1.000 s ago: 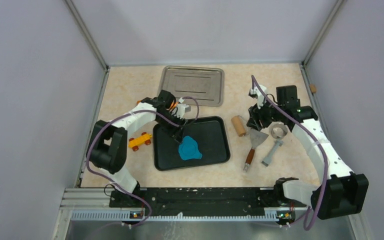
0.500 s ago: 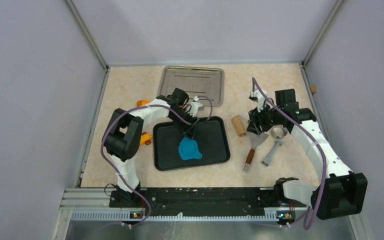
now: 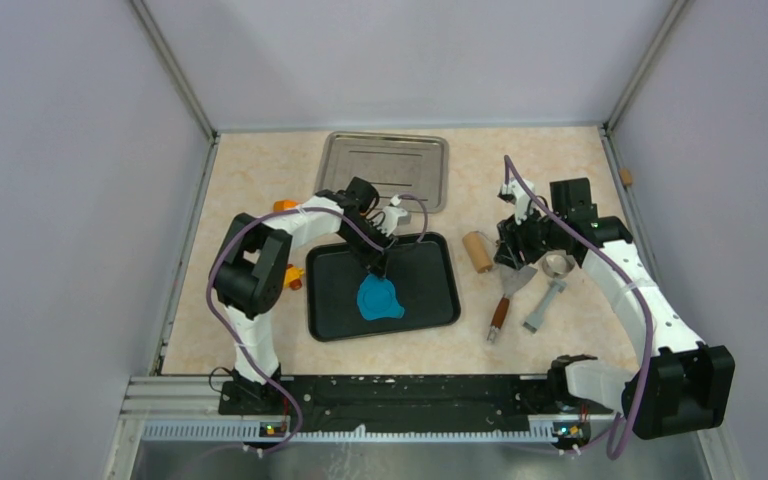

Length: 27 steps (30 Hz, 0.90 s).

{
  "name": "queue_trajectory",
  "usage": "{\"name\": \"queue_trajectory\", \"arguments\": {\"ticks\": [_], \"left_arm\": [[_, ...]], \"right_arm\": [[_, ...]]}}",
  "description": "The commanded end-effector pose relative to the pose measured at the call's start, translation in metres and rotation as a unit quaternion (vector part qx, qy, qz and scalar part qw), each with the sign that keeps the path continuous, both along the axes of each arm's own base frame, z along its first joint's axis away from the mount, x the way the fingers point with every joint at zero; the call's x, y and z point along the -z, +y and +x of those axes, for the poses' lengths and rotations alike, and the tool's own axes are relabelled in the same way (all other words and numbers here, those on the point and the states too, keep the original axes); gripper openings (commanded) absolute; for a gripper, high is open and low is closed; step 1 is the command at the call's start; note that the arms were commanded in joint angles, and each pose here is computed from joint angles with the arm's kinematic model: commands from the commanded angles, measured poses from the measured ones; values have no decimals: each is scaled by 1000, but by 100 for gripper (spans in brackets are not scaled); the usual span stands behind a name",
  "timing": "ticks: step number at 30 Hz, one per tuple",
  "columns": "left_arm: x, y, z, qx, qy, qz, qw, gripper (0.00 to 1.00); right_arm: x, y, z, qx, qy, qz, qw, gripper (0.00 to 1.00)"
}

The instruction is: Roll out the dumpling wrappers from the dough

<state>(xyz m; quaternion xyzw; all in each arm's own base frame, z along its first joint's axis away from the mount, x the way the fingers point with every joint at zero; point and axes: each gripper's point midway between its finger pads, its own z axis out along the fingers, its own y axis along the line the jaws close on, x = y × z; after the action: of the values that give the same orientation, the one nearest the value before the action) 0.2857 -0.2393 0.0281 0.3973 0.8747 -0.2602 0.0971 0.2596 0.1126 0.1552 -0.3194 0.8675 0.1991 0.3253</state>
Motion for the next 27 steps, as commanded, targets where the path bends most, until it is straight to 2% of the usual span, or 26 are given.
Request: {"name": "queue_trajectory", "arguments": {"ticks": [1, 4, 8, 12, 18, 22, 27], "left_arm": [[5, 6, -24, 20, 27, 6, 999, 37], [10, 9, -18, 12, 18, 19, 1000, 37], [16, 10, -9, 3, 10, 33, 999, 31], [16, 12, -1, -2, -3, 45, 999, 19], [13, 18, 6, 1, -28, 61, 998, 7], [3, 16, 3, 12, -32, 48, 998, 0], [-26, 5, -2, 23, -37, 5, 999, 0]], "right_arm": [[-10, 2, 0, 0, -20, 8, 1000, 49], [-10, 3, 1, 1, -19, 11, 1000, 49], [-11, 3, 2, 1, -20, 12, 1000, 49], [-11, 2, 2, 2, -19, 8, 1000, 49], [-12, 2, 3, 3, -21, 8, 1000, 49], [-15, 1, 5, 4, -24, 6, 1000, 49], [-18, 1, 7, 6, -28, 5, 1000, 49]]}}
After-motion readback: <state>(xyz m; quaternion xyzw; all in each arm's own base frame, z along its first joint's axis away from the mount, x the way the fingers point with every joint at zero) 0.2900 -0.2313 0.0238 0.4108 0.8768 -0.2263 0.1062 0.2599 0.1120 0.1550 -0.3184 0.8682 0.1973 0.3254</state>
